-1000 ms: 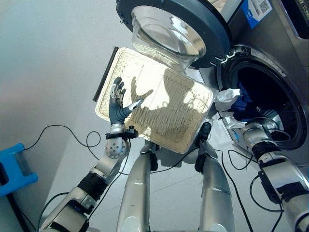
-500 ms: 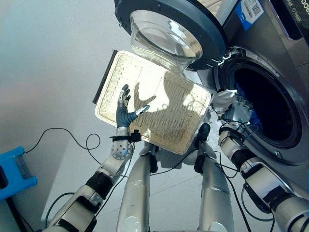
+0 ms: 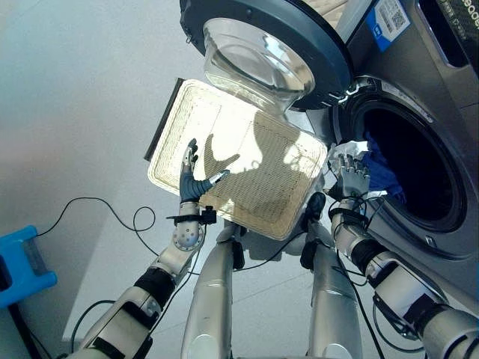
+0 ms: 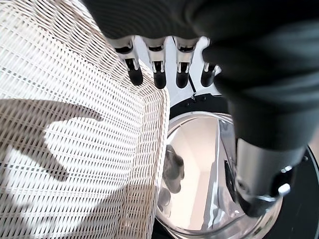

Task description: Put the clothes into the washing machine.

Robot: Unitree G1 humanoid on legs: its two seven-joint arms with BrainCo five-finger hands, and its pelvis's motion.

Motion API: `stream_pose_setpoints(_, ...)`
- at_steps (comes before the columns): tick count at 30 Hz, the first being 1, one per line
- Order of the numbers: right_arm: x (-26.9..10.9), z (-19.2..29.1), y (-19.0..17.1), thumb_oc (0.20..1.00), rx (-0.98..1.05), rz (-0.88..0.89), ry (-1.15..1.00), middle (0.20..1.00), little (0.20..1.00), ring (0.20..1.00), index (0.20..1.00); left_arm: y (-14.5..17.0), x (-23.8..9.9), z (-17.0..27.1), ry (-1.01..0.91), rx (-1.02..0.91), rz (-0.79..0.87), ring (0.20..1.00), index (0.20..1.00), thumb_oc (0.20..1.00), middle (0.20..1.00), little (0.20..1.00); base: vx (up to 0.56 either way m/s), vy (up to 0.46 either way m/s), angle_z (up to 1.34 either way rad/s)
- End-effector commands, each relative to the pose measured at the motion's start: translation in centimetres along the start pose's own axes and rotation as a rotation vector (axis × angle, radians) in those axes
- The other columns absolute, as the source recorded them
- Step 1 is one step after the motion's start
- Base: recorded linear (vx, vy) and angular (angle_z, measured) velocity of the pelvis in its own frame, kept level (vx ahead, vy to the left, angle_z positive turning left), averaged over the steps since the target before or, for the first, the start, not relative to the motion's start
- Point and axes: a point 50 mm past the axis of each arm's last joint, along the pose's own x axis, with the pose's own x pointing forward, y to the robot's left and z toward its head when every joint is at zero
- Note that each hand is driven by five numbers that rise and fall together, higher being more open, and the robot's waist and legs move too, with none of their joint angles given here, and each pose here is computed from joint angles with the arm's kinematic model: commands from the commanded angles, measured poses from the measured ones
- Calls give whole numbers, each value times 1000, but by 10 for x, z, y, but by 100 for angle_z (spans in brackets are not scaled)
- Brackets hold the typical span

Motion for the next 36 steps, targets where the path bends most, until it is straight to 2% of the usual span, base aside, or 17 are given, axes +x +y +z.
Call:
stream_pose_setpoints(1,8,-16,-4,1000,68,79,70,1000,1000,1000,1000,-7,3,16,-112,-62,-21,1000,1000,1000,1000,1000,0,0,0)
stream_pose_setpoints(10,15,-43,0,1000,415,336,296,1000,1000,1000,1000,-11,9,30,-161,-110,-69,1000,1000,1000,1000,1000,18,-27,0)
stream_pose_setpoints(18,35,-59,-22,1000,607,354,394,1000,1000,1000,1000,-16,13,45,-191,-142,-89,1000,1000,1000,1000,1000,10,-17,1)
stream_pose_setpoints(23,49,-77,-44,1000,645,402,463,1000,1000,1000,1000,-20,12,52,-209,-161,-98,1000,1000,1000,1000,1000,14,-28,6)
stream_pose_setpoints(30,61,-98,-71,1000,680,348,535,1000,1000,1000,1000,-18,13,57,-213,-171,-91,1000,1000,1000,1000,1000,12,-22,6)
stream_pose_setpoints(36,67,-117,-97,1000,809,201,652,1000,1000,1000,1000,-13,10,59,-212,-177,-85,1000,1000,1000,1000,1000,7,-6,3)
